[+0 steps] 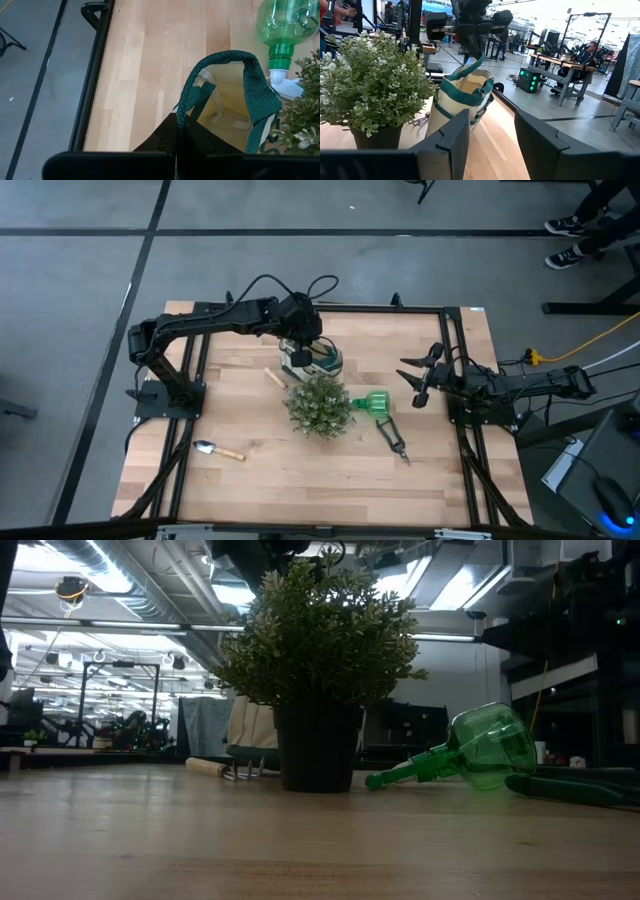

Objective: Pick & Place Garden tools in Gardening bag
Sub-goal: Prepare the green green gardening bag

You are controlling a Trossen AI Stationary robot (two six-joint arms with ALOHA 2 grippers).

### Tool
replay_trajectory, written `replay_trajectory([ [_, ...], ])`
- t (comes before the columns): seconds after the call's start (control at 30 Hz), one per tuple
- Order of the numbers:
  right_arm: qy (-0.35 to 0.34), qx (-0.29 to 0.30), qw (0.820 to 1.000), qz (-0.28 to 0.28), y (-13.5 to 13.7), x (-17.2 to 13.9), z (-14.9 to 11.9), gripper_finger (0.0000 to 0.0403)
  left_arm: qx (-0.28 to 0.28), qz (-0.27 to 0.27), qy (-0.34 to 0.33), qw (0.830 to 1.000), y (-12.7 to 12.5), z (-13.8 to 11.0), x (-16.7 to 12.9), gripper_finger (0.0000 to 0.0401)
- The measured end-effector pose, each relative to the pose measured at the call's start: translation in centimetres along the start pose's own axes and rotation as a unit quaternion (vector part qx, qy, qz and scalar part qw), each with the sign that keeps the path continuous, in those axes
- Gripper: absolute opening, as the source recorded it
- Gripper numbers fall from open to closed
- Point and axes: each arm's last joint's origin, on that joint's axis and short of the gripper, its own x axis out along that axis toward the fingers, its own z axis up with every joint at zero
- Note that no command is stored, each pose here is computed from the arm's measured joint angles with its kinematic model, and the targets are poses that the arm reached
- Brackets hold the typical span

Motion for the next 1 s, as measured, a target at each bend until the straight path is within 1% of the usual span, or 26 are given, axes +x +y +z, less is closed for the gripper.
replay_trajectory([
  [0.13,-0.015,0.001,1.000,-0.005,-0.1,0.0,0.3,0.0160,-0.003,0.000,0.000,1.000,0.0,0.0,0.0,0.0004],
  [0.17,-0.023,0.015,1.000,-0.001,-0.1,0.0,0.4,0.0160,-0.003,0.000,0.000,1.000,0.0,0.0,0.0,0.0004],
  [0.23,-0.050,0.084,0.995,0.014,-0.1,0.0,1.0,0.0160,-0.004,0.000,0.000,1.000,0.0,0.0,0.0,0.0005],
  [0.27,-0.060,0.115,0.992,0.011,-0.2,0.0,1.2,0.0160,-0.004,0.000,0.000,1.000,0.0,0.0,0.0,0.0006],
  [0.33,-0.058,0.175,0.983,-0.011,-0.5,0.1,1.2,0.0160,-0.004,0.001,-0.003,1.000,0.0,0.1,0.0,0.0009],
  [0.37,-0.055,0.194,0.979,-0.016,-0.5,0.1,1.1,0.0160,-0.004,0.002,-0.005,1.000,0.0,0.1,0.0,0.0009],
  [0.4,-0.050,0.199,0.979,-0.015,-0.5,0.2,1.1,0.0160,-0.004,0.002,-0.007,1.000,0.0,0.1,0.0,0.0008],
  [0.47,-0.028,0.191,0.981,0.002,-0.4,0.6,1.3,0.0160,-0.005,0.004,-0.014,1.000,0.1,0.3,0.0,0.0005],
  [0.57,-0.005,0.184,0.983,0.011,-0.4,1.4,2.5,0.0160,-0.005,0.005,-0.017,1.000,0.1,0.3,0.0,0.0004],
  [0.8,0.069,0.209,0.975,-0.029,-0.7,5.2,5.3,0.0160,-0.004,0.005,-0.019,1.000,0.1,0.4,0.0,0.0009],
  [0.9,0.112,0.225,0.967,-0.029,-1.0,7.4,6.1,0.0160,-0.005,0.007,-0.023,1.000,0.1,0.4,0.0,0.0004],
  [1.0,0.178,0.265,0.948,-0.004,-1.5,9.6,6.5,0.0160,-0.005,0.009,-0.026,1.000,0.2,0.5,0.0,0.0004],
])
